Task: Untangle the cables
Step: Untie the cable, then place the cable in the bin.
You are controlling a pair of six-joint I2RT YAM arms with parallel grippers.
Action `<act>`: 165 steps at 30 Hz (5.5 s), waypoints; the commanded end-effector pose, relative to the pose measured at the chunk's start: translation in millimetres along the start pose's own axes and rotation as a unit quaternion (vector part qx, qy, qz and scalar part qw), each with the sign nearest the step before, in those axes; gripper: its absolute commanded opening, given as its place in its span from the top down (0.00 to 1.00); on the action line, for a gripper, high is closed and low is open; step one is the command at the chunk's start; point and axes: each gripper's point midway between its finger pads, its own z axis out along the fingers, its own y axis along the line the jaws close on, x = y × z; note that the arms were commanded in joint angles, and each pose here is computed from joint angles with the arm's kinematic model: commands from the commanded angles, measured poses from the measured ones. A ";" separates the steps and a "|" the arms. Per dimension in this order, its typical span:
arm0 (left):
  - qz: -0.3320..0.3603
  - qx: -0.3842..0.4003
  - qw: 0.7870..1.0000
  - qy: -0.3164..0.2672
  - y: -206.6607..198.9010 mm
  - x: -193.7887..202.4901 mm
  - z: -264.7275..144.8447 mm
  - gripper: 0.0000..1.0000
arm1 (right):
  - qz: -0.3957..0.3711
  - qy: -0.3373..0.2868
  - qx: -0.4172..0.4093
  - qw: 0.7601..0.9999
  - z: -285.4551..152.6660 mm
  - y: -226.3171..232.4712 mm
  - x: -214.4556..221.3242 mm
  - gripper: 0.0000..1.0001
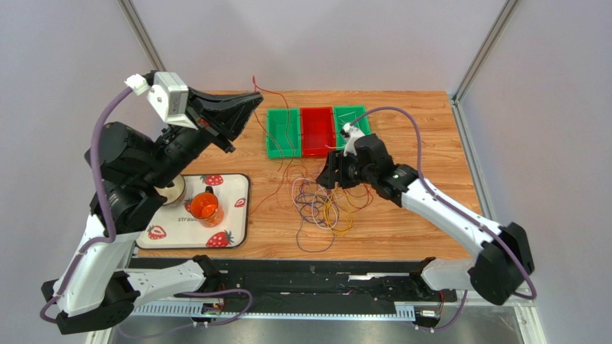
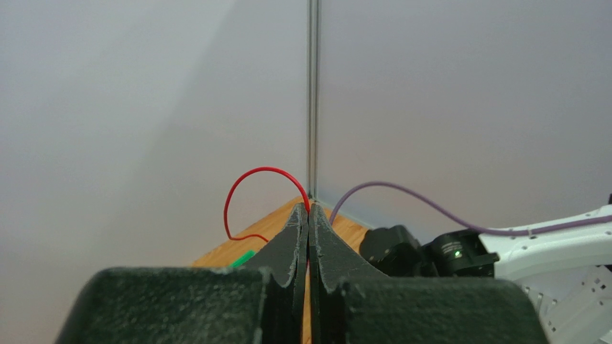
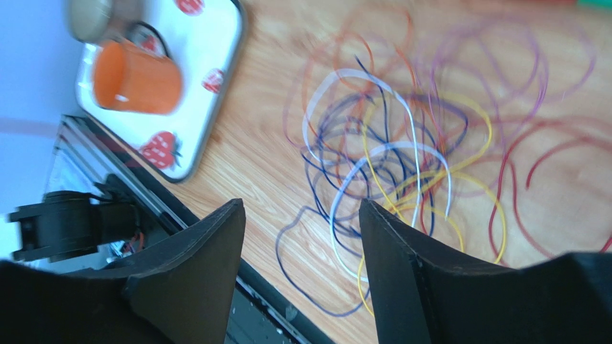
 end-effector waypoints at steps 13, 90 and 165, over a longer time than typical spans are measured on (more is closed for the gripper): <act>-0.031 0.064 0.997 0.030 -22.8 39.8 19.6 1.00 | -0.129 -0.229 -0.101 0.959 -88.8 56.8 -98.2 0.34; -0.147 -0.143 0.925 0.320 95.3 290.8 78.5 0.07 | -0.103 -0.316 -0.045 0.942 -81.1 92.2 -287.6 1.00; -0.131 -0.299 0.872 0.364 67.8 283.3 -203.1 0.14 | -0.037 -0.254 0.122 0.959 -1.8 -127.2 -302.4 1.00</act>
